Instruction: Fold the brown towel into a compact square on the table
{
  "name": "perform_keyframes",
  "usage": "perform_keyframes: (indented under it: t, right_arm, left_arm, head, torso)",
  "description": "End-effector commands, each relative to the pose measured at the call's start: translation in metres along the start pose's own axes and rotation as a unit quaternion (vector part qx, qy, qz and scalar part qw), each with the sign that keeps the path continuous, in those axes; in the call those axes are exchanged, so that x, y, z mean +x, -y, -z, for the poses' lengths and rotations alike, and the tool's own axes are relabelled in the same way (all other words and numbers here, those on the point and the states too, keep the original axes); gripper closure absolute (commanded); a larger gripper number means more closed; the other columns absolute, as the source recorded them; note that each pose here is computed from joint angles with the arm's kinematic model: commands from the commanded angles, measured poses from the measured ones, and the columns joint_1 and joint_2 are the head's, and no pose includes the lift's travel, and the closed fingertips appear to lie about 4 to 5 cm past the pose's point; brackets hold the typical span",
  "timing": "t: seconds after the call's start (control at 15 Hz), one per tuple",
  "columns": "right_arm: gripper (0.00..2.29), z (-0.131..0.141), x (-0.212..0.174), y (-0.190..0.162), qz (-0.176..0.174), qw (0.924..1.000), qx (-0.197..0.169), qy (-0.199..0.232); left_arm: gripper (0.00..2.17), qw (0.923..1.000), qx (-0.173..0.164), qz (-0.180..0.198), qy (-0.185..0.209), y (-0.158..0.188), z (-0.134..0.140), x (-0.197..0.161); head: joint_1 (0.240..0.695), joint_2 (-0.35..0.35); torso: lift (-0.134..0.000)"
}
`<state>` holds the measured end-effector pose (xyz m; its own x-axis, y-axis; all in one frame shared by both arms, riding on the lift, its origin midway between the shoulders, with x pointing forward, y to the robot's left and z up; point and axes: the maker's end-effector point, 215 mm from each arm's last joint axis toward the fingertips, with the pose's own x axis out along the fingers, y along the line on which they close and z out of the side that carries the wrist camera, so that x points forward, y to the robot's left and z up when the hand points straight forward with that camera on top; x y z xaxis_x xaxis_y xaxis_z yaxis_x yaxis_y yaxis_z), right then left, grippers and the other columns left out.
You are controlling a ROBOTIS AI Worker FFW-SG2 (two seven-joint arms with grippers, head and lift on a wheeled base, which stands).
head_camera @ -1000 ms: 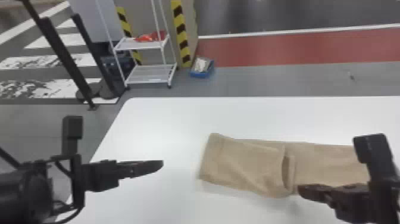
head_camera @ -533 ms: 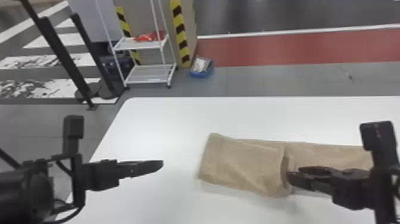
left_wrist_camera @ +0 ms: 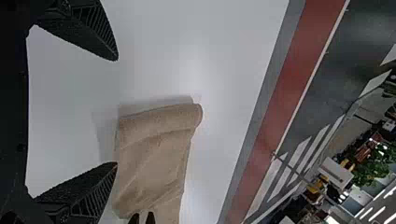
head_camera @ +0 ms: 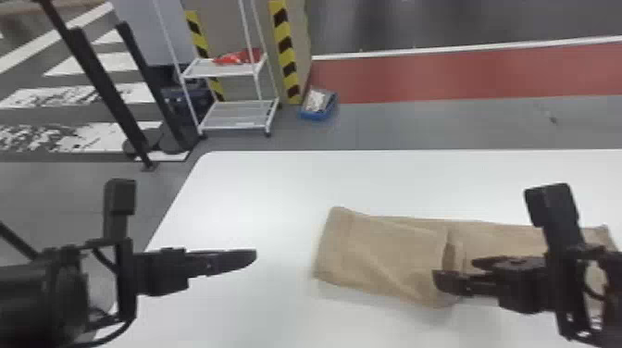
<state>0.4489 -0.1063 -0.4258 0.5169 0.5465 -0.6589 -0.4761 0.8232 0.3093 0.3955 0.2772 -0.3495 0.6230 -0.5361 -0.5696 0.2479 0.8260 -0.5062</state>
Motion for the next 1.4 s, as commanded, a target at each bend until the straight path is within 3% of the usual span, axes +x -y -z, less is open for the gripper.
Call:
perform_keyframes:
  t: [0.0, 0.2, 0.53, 1.07, 1.33]
  right_arm:
    - [0.19, -0.004, 0.006, -0.008, -0.010, 1.0000, -0.003, -0.001]
    - [0.39, -0.004, 0.014, -0.012, -0.013, 0.9998, -0.008, -0.009]
    - [1.40, -0.005, 0.015, -0.016, -0.021, 0.9997, -0.008, -0.010]
    - [1.53, 0.000, 0.006, -0.029, -0.029, 0.9995, -0.003, -0.012]
    - [1.53, 0.023, -0.013, -0.031, -0.029, 0.9989, 0.029, -0.023]
  left_arm:
    - [0.09, 1.0000, -0.002, 0.000, -0.002, -0.001, 0.001, -0.001]
    - [0.09, 1.0000, -0.004, 0.001, -0.003, -0.002, 0.002, 0.000]
    - [0.09, 0.9999, -0.012, -0.003, -0.003, -0.011, 0.003, -0.005]
    - [0.10, 0.9998, -0.015, -0.007, -0.007, -0.017, 0.004, -0.005]
    - [0.10, 0.9998, -0.014, -0.007, -0.009, -0.018, 0.002, -0.004]
  head:
    - [0.695, 0.224]
    - [0.695, 0.234]
    - [0.695, 0.252]
    - [0.695, 0.271]
    - [0.695, 0.284]
  torso:
    - [-0.124]
    - [-0.124]
    - [-0.124]
    - [-0.124]
    - [-0.124]
